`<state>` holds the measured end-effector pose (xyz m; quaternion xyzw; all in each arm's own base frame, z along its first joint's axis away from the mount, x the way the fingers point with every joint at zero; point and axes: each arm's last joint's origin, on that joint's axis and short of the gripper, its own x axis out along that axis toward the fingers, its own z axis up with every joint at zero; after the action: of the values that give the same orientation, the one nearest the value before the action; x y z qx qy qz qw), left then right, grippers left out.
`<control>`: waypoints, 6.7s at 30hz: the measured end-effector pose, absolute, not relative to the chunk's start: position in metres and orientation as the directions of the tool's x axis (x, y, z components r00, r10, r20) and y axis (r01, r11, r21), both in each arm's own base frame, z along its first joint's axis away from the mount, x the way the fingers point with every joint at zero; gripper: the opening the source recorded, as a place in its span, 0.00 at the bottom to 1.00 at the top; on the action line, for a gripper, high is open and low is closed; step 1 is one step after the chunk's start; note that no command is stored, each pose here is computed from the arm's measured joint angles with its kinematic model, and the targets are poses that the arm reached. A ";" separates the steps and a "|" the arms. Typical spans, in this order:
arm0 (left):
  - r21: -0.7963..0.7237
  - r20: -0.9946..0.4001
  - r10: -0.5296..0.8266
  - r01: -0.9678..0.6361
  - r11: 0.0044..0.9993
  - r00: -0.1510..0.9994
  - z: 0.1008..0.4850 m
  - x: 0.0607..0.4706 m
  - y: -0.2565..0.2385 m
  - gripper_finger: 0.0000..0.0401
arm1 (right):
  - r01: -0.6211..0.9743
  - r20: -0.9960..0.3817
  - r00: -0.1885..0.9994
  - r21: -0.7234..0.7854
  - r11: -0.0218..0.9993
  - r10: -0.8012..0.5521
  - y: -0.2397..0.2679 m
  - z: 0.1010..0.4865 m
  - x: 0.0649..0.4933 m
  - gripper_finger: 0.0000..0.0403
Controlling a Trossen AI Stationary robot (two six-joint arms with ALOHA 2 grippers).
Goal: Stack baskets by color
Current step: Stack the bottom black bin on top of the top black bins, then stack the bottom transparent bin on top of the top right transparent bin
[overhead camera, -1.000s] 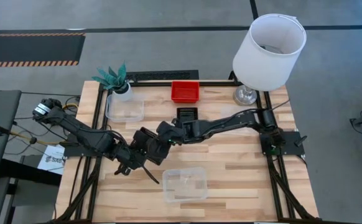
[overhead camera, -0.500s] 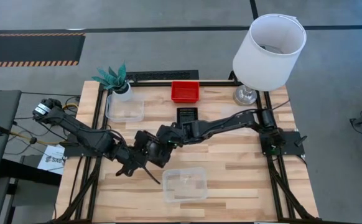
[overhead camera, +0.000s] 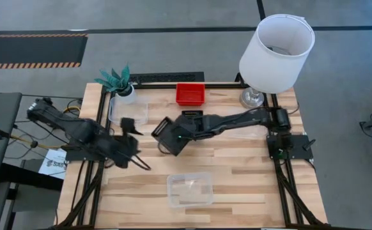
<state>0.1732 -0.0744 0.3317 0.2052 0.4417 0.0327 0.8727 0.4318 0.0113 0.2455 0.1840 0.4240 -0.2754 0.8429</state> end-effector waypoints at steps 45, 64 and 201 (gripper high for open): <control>0.093 -0.364 0.112 -0.083 0.992 0.925 0.310 0.144 -0.066 0.71 | 0.916 -0.738 0.388 0.374 0.145 -0.552 -0.015 0.160 0.361 0.03; 0.095 -0.360 0.117 -0.089 0.992 0.925 0.310 0.144 -0.066 0.71 | 0.903 -0.713 0.388 0.420 0.088 -0.584 -0.015 0.161 0.362 0.38; 0.062 -0.574 0.183 -0.181 0.982 0.798 0.279 0.156 -0.069 0.71 | -0.075 -0.845 0.534 -0.030 0.997 0.015 0.152 0.257 0.384 0.49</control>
<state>0.1558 -0.0687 0.2790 0.0018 0.3030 0.0958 0.9482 0.3844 0.1518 0.2574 -0.0314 0.4819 0.0258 0.8753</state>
